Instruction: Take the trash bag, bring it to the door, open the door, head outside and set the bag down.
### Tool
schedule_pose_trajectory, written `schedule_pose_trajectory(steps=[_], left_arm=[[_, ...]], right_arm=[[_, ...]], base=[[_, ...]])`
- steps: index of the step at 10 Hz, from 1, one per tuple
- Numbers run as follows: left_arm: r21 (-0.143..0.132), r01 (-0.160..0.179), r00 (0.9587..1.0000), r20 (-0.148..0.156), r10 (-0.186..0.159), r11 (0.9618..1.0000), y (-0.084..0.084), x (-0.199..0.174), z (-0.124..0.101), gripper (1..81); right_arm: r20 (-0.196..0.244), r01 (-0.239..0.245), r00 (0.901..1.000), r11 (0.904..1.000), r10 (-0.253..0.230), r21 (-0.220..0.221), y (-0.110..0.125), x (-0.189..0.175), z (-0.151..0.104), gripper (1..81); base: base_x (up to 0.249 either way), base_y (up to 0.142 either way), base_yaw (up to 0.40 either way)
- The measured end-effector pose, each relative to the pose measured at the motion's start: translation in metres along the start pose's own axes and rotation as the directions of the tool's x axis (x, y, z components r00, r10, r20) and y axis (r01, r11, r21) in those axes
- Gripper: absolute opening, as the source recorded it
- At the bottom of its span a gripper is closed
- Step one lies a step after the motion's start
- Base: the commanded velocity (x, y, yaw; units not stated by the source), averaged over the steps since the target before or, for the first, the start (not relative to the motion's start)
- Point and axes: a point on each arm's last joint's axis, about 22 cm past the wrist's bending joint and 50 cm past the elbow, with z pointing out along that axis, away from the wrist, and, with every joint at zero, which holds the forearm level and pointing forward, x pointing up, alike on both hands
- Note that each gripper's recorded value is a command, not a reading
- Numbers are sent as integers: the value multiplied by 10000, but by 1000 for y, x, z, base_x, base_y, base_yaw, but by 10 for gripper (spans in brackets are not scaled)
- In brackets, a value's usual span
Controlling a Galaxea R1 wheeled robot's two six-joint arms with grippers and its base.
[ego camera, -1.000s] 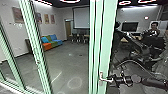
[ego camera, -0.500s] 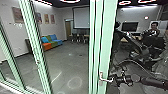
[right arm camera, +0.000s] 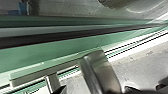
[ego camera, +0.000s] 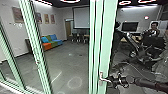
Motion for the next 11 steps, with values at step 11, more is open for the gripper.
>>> schedule_pose_trajectory(steps=[11], left_arm=[[-10,-6,10000,-30,6,10000,5,1,4,10]], right_arm=[[-861,-735,9930,9939,806,824,32,12,20,811]], base=[[0,0,0]])
